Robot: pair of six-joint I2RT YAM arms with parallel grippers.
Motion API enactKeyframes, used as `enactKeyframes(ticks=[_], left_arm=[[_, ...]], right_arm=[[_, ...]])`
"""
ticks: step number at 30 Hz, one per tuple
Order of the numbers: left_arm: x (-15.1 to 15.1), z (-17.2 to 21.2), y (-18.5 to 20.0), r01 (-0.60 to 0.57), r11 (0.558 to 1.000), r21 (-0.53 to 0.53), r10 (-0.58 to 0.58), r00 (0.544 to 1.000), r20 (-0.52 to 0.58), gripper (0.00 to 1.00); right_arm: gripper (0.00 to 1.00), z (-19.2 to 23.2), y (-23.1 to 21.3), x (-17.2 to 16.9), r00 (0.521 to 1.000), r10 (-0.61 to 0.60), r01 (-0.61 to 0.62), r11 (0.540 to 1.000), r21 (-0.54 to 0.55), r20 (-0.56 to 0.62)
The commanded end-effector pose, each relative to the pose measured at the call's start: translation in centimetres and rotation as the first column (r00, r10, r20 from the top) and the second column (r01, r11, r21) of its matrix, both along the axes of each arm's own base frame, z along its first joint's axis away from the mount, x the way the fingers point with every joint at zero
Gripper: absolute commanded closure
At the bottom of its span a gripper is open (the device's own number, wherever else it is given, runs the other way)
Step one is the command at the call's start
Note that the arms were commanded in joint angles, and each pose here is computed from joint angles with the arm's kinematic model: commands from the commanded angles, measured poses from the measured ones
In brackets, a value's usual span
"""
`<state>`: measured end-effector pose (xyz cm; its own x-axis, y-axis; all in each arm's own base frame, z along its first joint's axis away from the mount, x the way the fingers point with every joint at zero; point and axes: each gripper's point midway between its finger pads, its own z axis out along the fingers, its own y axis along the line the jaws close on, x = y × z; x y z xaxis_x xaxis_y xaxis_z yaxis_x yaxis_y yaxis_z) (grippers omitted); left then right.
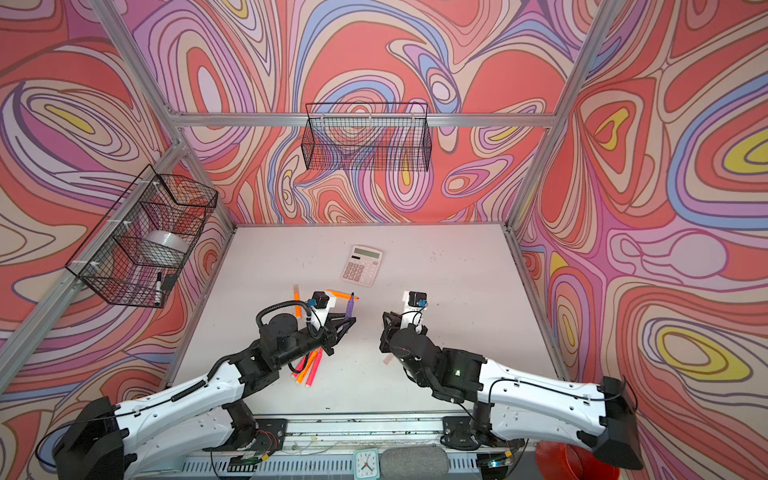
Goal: Insert the pens into the pen caps
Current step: 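Lower the right gripper onto a pink cap and grasp it, then lift the pink cap with the right gripper over the purple marker tip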
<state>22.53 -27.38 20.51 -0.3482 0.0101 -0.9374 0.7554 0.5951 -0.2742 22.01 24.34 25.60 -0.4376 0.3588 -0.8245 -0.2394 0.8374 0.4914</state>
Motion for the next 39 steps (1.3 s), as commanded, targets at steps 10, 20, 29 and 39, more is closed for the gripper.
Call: enactKeyframes(ticks=[10,20,29,39], left_arm=[[-2.8,2.8,-2.7,0.233,0.97,-0.064,-0.23,0.972,0.048,1.0],[-3.0,3.0,-2.6,0.235,0.969,-0.072,-0.231,0.971,0.06,1.0],[-3.2,3.2,-2.4,0.241,0.967,-0.081,-0.235,0.969,0.076,1.0],[-3.3,3.4,-2.3,0.24,0.967,-0.09,-0.232,0.969,0.086,1.0]], right_arm=[[1.0,9.3,4.5,-0.2,0.924,0.128,-0.192,0.971,0.145,0.36],[1.0,9.2,5.3,0.4,0.927,0.116,-0.175,0.975,0.139,0.356],[1.0,7.8,3.7,1.2,0.95,0.018,-0.074,0.983,0.168,0.311],[1.0,6.7,3.5,1.7,0.957,-0.006,-0.046,0.984,0.172,0.289]])
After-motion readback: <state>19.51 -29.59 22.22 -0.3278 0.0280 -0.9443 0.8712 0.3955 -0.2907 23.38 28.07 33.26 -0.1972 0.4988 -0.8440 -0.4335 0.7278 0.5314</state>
